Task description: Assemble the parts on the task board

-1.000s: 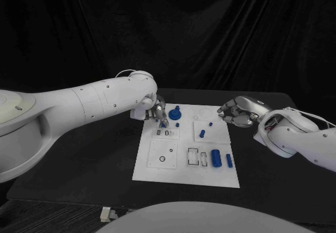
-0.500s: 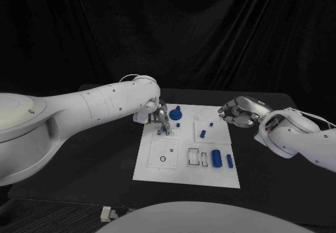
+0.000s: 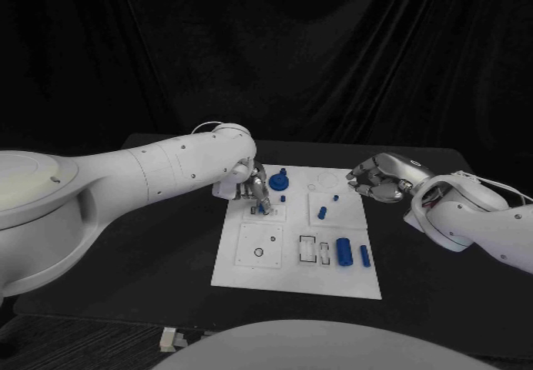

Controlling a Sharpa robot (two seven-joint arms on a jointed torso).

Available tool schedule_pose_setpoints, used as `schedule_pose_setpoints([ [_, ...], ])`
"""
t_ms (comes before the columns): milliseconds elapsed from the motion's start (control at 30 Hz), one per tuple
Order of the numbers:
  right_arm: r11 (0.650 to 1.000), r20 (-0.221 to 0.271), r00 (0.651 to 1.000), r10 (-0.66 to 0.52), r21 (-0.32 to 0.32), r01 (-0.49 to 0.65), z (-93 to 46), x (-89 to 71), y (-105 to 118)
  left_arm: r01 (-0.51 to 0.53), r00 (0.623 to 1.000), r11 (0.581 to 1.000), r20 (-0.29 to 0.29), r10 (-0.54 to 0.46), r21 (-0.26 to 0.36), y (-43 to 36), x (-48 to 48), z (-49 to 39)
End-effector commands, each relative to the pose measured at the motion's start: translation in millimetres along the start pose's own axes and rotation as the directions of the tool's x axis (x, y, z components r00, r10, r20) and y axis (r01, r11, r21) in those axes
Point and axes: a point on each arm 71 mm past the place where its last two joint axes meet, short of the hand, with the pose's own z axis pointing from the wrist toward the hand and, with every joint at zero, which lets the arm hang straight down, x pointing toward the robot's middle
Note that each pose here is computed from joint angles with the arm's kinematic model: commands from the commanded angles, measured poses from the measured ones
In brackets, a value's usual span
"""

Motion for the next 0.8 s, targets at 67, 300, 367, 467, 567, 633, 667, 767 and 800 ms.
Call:
schedule_pose_setpoints([
  [67, 1.0, -0.002, 1.0, -0.001, 0.009, 0.001, 0.1, 0.9, -0.7, -0.001, 1.0, 1.0, -0.016, 0.001, 0.011, -3.2, 2.9, 0.9],
  [300, 1.0, -0.002, 1.0, -0.002, 0.01, 0.002, 0.5, 0.9, -1.0, 0.001, 1.0, 1.0, -0.011, -0.001, 0.014, -4.6, 3.2, 1.5],
  [367, 1.0, -0.001, 1.0, -0.002, 0.01, 0.002, 0.5, 0.9, -1.1, 0.002, 1.0, 1.0, -0.011, -0.001, 0.014, -4.8, 3.2, 1.8],
  [467, 1.0, -0.001, 1.0, -0.002, 0.01, 0.002, 0.6, 0.9, -1.0, 0.002, 1.0, 1.0, -0.012, -0.001, 0.012, -5.0, 3.0, 2.3],
  [567, 1.0, -0.001, 1.0, -0.002, 0.01, 0.002, 0.6, 0.9, -0.8, 0.002, 1.0, 1.0, -0.013, -0.002, 0.01, -4.7, 3.1, 3.0],
  [633, 1.0, -0.002, 1.0, -0.002, 0.01, 0.002, 0.7, 1.0, -0.8, 0.003, 1.0, 1.0, -0.015, -0.003, 0.009, -4.6, 3.4, 3.5],
  [667, 1.0, -0.002, 1.0, -0.002, 0.01, 0.002, 0.7, 1.0, -0.8, 0.003, 1.0, 1.0, -0.015, -0.003, 0.009, -4.6, 3.6, 3.7],
  [767, 1.0, -0.002, 1.0, -0.002, 0.009, 0.002, 0.8, 1.1, -0.7, 0.004, 1.0, 1.0, -0.017, -0.003, 0.008, -4.5, 4.4, 4.7],
  [800, 1.0, -0.003, 1.0, -0.002, 0.009, 0.002, 0.9, 1.1, -0.6, 0.004, 1.0, 1.0, -0.018, -0.004, 0.008, -4.4, 4.7, 5.1],
])
